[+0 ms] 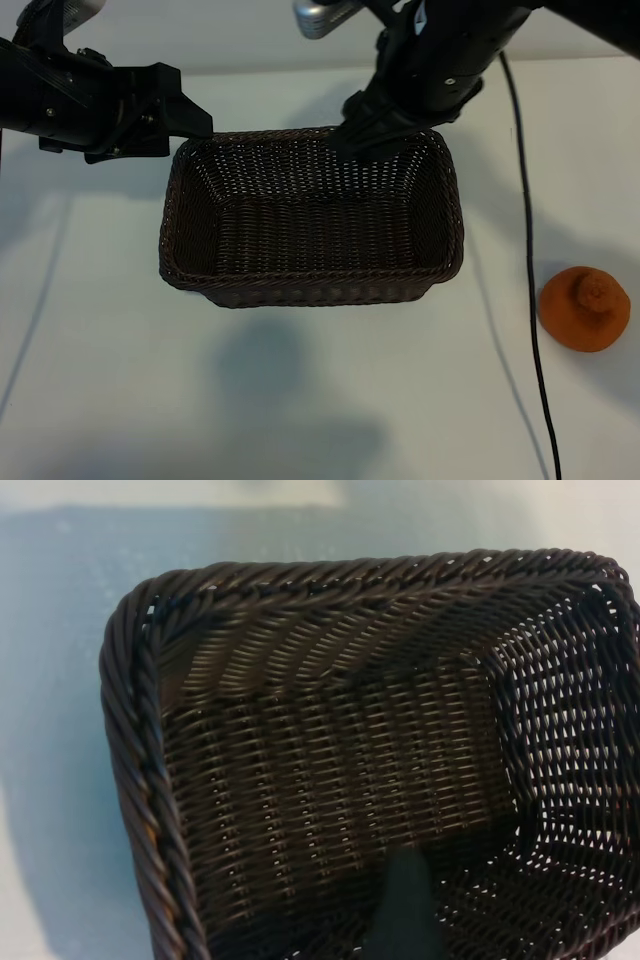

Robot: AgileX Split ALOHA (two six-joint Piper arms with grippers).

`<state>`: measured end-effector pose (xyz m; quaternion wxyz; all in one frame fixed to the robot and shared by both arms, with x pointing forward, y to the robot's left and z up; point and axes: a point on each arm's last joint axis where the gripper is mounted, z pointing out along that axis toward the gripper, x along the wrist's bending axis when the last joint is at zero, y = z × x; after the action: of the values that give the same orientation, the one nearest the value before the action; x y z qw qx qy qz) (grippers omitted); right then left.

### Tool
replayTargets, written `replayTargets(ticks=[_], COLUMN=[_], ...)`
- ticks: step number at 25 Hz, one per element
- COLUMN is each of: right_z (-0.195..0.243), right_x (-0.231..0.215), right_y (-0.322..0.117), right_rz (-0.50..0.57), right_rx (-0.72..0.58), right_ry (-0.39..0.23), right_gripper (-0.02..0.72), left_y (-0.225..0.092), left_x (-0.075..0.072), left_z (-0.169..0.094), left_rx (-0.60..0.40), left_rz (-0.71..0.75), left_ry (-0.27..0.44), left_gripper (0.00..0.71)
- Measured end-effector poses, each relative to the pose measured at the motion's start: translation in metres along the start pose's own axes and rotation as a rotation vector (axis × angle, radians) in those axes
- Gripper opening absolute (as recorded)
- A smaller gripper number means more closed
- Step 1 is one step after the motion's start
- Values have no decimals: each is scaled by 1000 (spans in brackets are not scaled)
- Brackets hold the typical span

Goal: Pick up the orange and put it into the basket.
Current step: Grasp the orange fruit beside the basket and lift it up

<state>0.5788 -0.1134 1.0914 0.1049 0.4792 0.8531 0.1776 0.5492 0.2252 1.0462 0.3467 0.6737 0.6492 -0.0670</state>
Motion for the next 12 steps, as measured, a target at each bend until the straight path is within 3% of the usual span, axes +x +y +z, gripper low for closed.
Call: replayTargets(ticks=[12], right_z=[-4], right_x=[-76], right_y=[-20], right_rz=[200], right_rx=[114], right_ry=[-117], right_gripper=[591], left_y=[0], left_x=[0], left_z=[0], left_rx=[-1], left_rz=[21], left_ry=[2], left_gripper=[592])
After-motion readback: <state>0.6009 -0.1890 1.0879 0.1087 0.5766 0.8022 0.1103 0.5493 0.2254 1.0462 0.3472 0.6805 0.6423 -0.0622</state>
